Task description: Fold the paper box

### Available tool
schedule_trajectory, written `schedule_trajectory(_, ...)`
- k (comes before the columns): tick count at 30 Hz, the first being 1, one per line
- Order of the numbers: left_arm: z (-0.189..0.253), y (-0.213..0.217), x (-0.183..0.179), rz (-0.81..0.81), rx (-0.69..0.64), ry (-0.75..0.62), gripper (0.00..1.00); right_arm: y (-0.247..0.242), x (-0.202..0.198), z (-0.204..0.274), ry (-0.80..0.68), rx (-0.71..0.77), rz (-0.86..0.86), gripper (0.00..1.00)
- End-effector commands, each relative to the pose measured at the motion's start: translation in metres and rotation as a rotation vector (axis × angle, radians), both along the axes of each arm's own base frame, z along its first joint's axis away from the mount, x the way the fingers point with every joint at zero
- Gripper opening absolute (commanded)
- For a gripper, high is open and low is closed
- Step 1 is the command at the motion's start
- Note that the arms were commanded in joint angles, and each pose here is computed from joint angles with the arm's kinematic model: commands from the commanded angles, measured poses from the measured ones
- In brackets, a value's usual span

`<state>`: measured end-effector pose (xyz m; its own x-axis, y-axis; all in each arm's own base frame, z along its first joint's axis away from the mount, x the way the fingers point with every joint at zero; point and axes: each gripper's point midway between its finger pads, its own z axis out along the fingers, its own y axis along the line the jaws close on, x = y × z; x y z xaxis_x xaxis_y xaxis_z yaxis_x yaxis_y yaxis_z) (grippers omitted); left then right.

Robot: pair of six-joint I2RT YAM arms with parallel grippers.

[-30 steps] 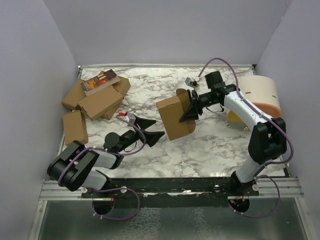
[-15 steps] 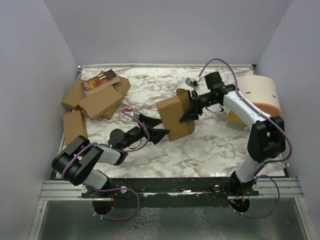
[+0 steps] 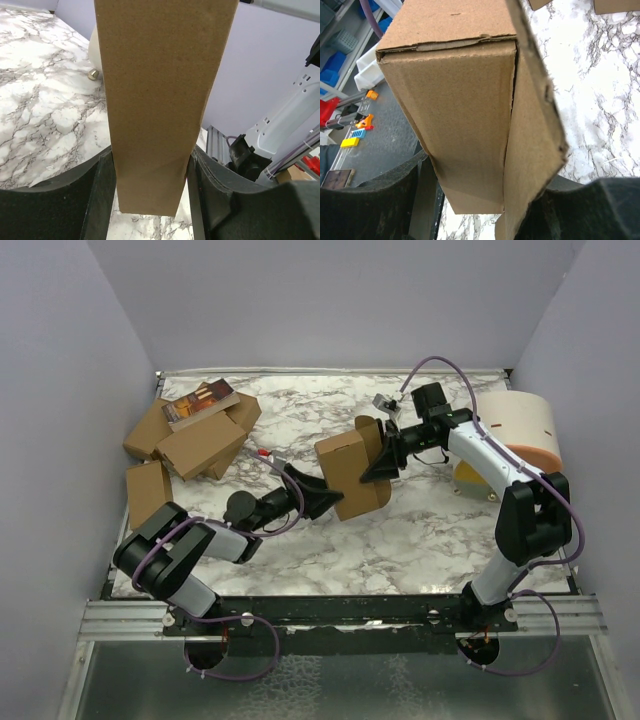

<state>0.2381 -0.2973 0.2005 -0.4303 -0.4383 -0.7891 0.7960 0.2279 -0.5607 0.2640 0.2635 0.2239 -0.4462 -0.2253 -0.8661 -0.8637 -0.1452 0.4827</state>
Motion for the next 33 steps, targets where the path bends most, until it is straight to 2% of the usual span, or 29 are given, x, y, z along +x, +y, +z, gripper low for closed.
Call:
schedule_trajectory(1, 0.056, 0.004, -0.012, -0.029, -0.155, -0.197, 0.36, 0.002, -0.008, 0.008, 0.017, 0.03, 0.024, 0.39)
schedule_trajectory(4, 0.056, 0.004, -0.013, -0.03, -0.155, -0.194, 0.31, 0.002, -0.006, 0.007, 0.011, 0.012, 0.011, 0.45)
schedule_trajectory(9, 0.055, 0.011, -0.013, -0.007, -0.158, -0.188, 0.27, -0.003, 0.0, 0.008, -0.053, -0.043, -0.041, 0.74)
schedule_trajectory(12, 0.054, 0.018, -0.012, 0.014, -0.162, -0.176, 0.26, -0.02, 0.008, 0.02, -0.079, -0.008, -0.081, 0.78)
schedule_trajectory(18, 0.051, 0.03, -0.011, 0.025, -0.165, -0.142, 0.25, -0.059, 0.025, 0.041, -0.152, 0.021, -0.19, 0.78)
schedule_trajectory(21, 0.053, 0.03, -0.013, -0.001, -0.169, -0.135, 0.25, -0.066, 0.042, 0.031, -0.229, -0.069, -0.298, 0.7)
schedule_trajectory(23, 0.055, 0.029, -0.015, -0.022, -0.17, -0.132, 0.25, -0.074, 0.058, 0.017, -0.256, -0.143, -0.418, 0.5)
schedule_trajectory(25, 0.056, 0.028, -0.017, -0.042, -0.173, -0.128, 0.24, -0.079, 0.067, 0.006, -0.262, -0.18, -0.484, 0.26)
schedule_trajectory(27, 0.058, 0.027, -0.019, -0.058, -0.175, -0.126, 0.24, -0.08, 0.073, -0.005, -0.257, -0.215, -0.519, 0.1)
schedule_trajectory(33, 0.06, 0.023, -0.018, -0.085, -0.183, -0.113, 0.24, -0.056, 0.071, -0.026, -0.274, -0.283, -0.491, 0.04)
